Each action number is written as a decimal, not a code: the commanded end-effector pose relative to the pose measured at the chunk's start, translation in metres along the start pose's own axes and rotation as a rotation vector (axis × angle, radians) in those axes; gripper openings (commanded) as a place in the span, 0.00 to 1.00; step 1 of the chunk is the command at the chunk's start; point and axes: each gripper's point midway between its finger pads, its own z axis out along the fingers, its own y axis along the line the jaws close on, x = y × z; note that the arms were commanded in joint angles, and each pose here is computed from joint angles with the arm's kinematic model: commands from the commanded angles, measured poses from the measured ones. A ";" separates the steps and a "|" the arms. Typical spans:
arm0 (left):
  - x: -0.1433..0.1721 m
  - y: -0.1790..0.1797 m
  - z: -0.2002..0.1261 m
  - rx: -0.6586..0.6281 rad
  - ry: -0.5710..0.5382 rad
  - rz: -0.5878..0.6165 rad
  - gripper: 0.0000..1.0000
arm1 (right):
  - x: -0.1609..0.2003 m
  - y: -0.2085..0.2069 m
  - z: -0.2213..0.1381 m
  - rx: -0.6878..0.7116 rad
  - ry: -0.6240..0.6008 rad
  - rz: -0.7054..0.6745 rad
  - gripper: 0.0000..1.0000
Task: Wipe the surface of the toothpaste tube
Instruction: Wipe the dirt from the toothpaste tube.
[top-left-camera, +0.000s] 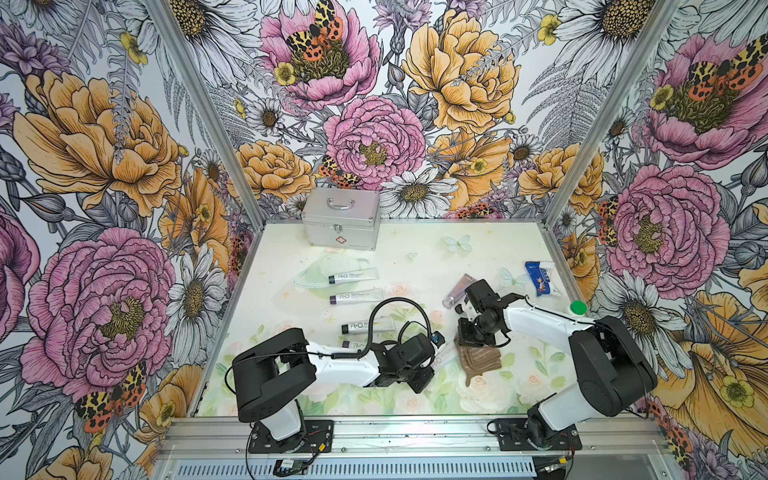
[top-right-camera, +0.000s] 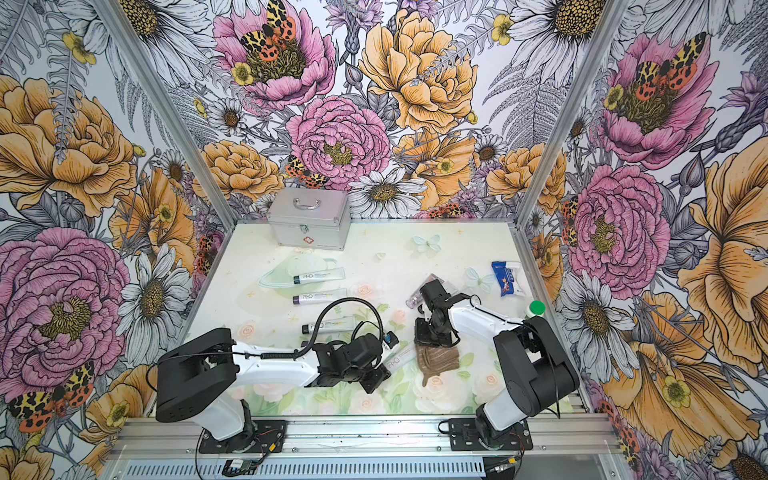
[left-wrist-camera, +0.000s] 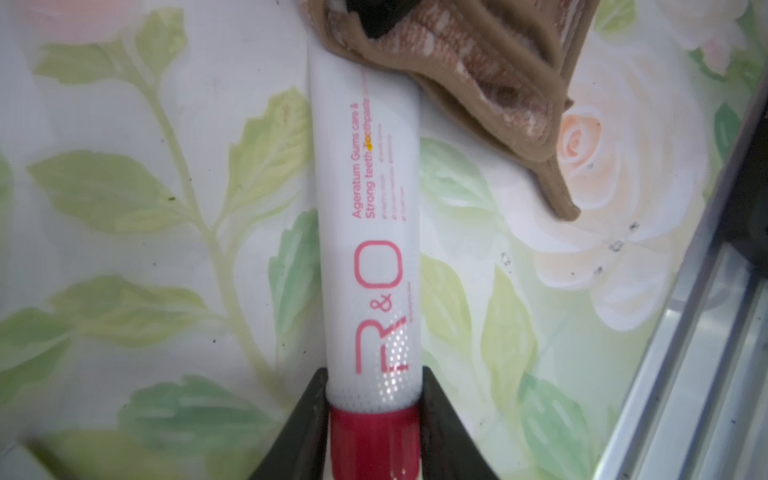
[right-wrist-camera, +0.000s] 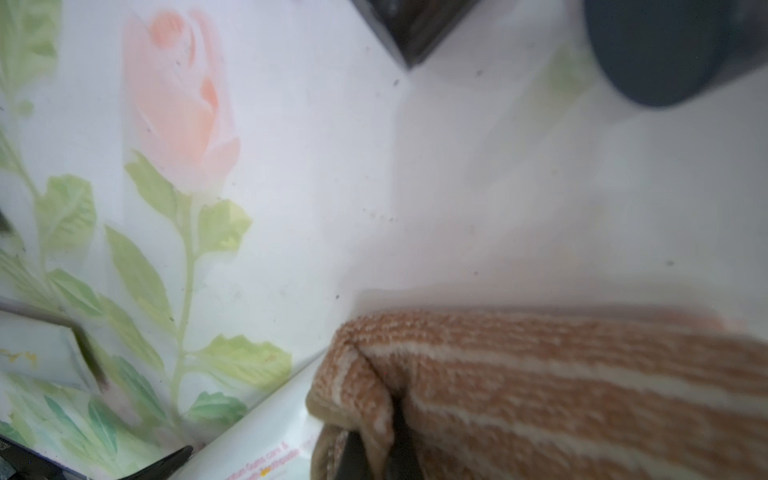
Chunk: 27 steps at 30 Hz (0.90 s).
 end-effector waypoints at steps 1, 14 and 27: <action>-0.004 0.008 0.000 -0.026 -0.013 -0.009 0.35 | 0.011 0.000 0.000 0.032 0.035 -0.017 0.00; -0.008 0.009 0.004 -0.028 -0.012 -0.003 0.34 | 0.049 0.026 0.007 -0.030 0.090 -0.051 0.00; -0.003 0.011 -0.006 -0.031 -0.024 -0.012 0.35 | 0.012 -0.031 0.003 0.127 0.024 0.015 0.00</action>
